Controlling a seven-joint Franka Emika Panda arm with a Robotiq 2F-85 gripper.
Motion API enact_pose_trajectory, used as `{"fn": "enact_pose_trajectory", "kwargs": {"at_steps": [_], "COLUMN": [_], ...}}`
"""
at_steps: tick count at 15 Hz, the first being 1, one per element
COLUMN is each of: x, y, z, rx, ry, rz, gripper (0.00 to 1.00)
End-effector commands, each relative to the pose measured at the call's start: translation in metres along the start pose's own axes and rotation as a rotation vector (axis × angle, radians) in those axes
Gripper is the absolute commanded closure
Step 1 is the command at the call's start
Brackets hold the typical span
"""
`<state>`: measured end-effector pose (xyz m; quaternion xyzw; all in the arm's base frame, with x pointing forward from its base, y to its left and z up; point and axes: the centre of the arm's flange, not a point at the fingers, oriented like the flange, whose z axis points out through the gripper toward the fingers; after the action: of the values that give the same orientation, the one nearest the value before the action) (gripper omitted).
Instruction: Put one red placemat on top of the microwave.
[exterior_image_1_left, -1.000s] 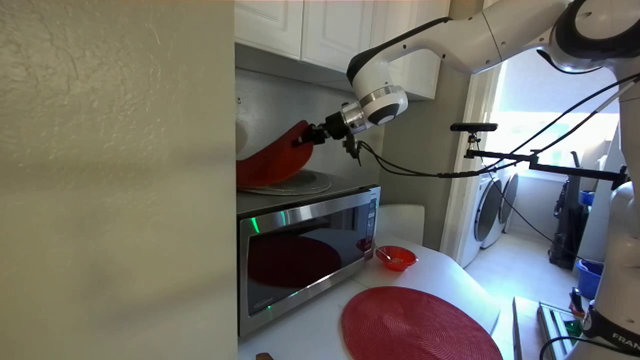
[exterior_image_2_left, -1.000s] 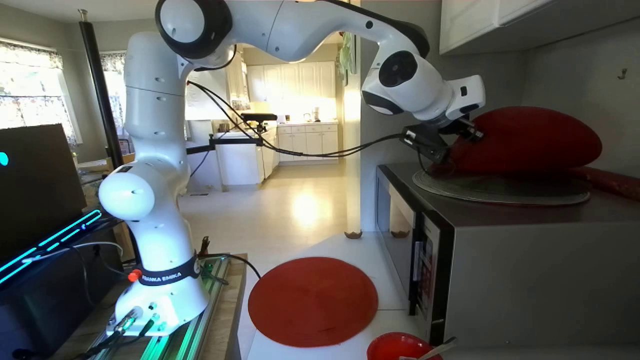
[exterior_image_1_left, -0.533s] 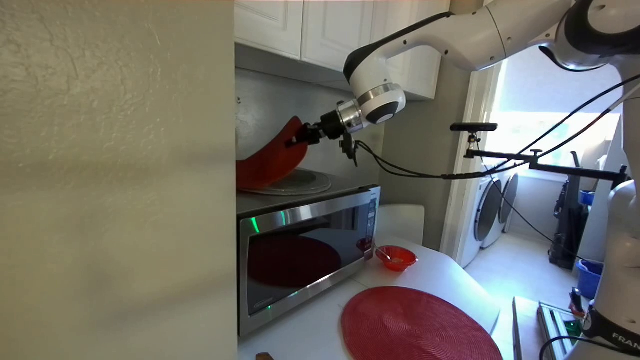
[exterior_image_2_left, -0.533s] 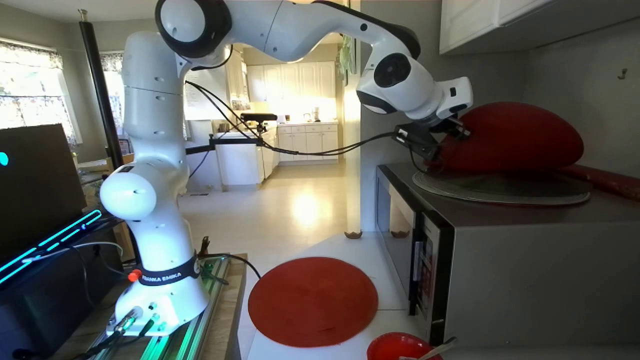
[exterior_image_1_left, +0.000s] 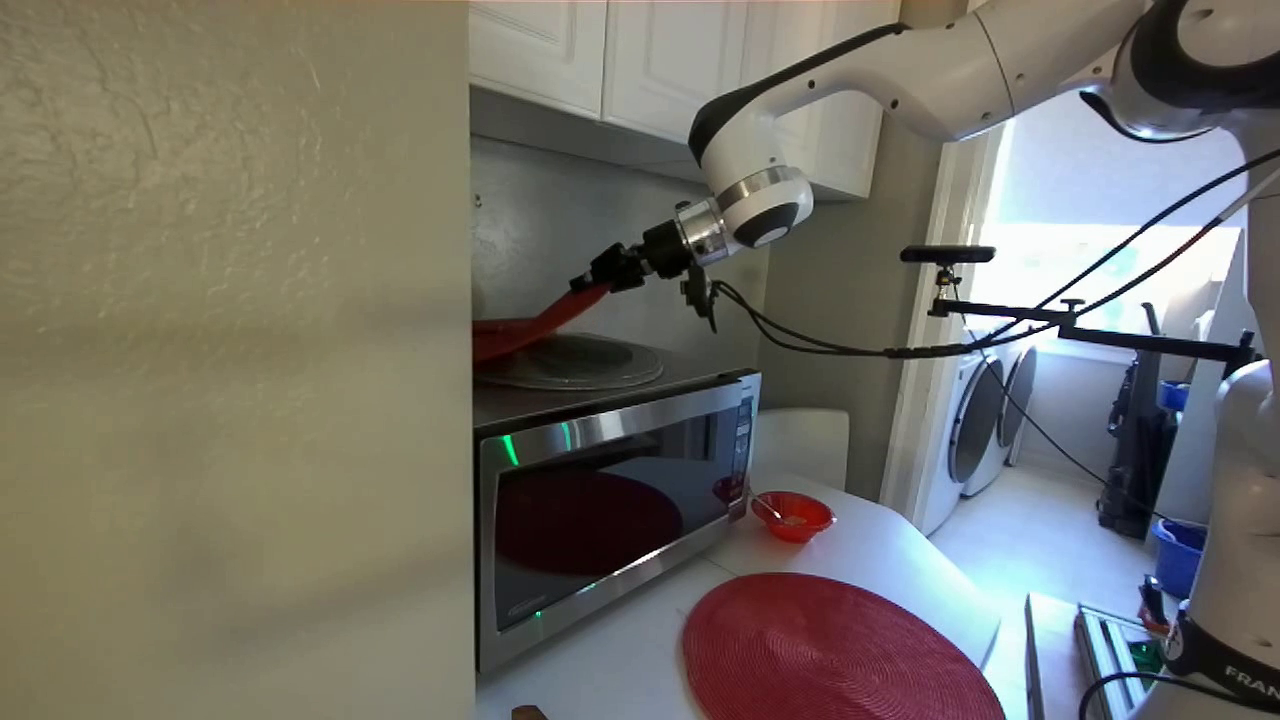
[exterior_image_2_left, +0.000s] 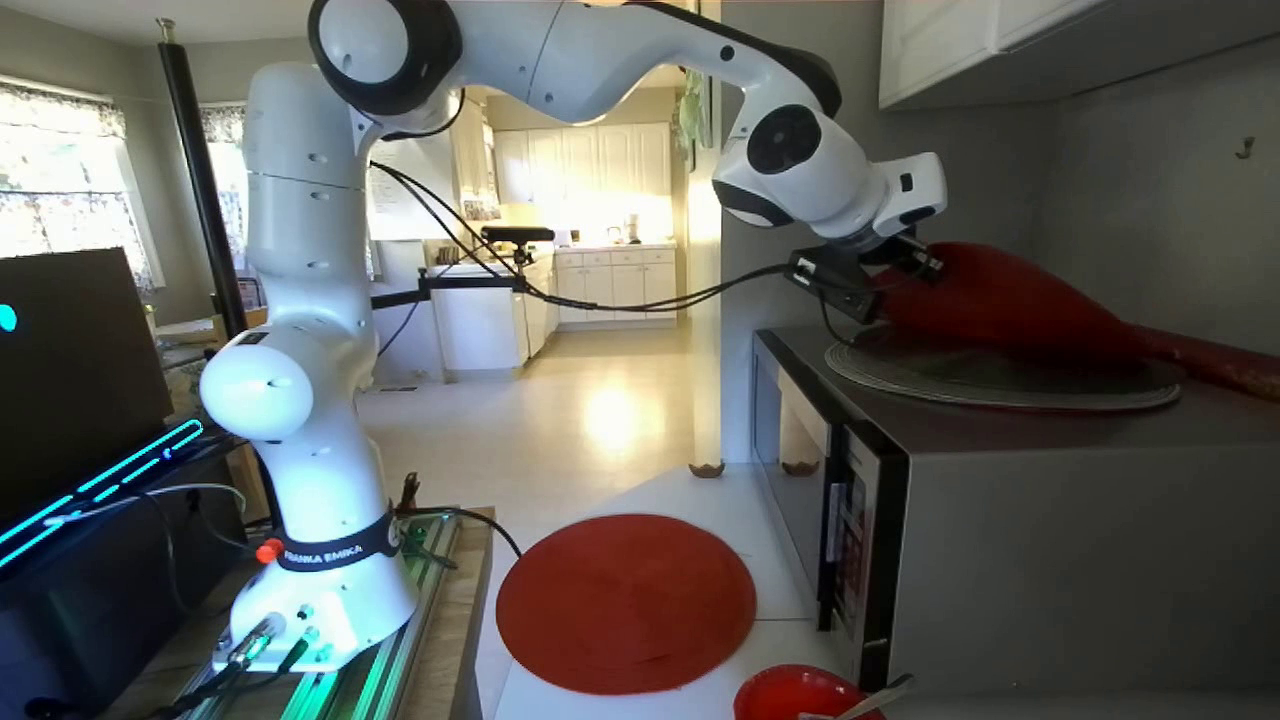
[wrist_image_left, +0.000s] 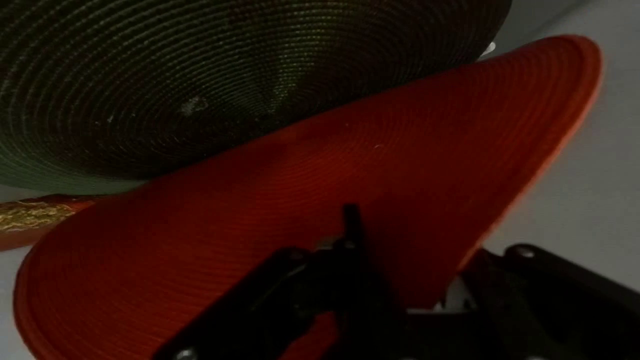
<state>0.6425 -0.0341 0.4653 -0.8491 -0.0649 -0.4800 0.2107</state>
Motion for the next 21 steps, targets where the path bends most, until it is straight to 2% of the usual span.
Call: {"fn": "enact_pose_trajectory", "kwargs": {"at_steps": [1,6,14,21], "x": [-0.001,-0.007,0.000,-0.003], "y": [0.004,0.013,0.020,0.041], "z": [-0.010,-0.024,-0.050,-0.092], "rx": [-0.015,-0.023,-0.060,-0.129], "ry": [0.004,-0.027,-0.069,-0.129], "rz": [-0.042,-0.135,-0.255,-0.345], "gripper": [0.38,0.01,0.00,0.00]}}
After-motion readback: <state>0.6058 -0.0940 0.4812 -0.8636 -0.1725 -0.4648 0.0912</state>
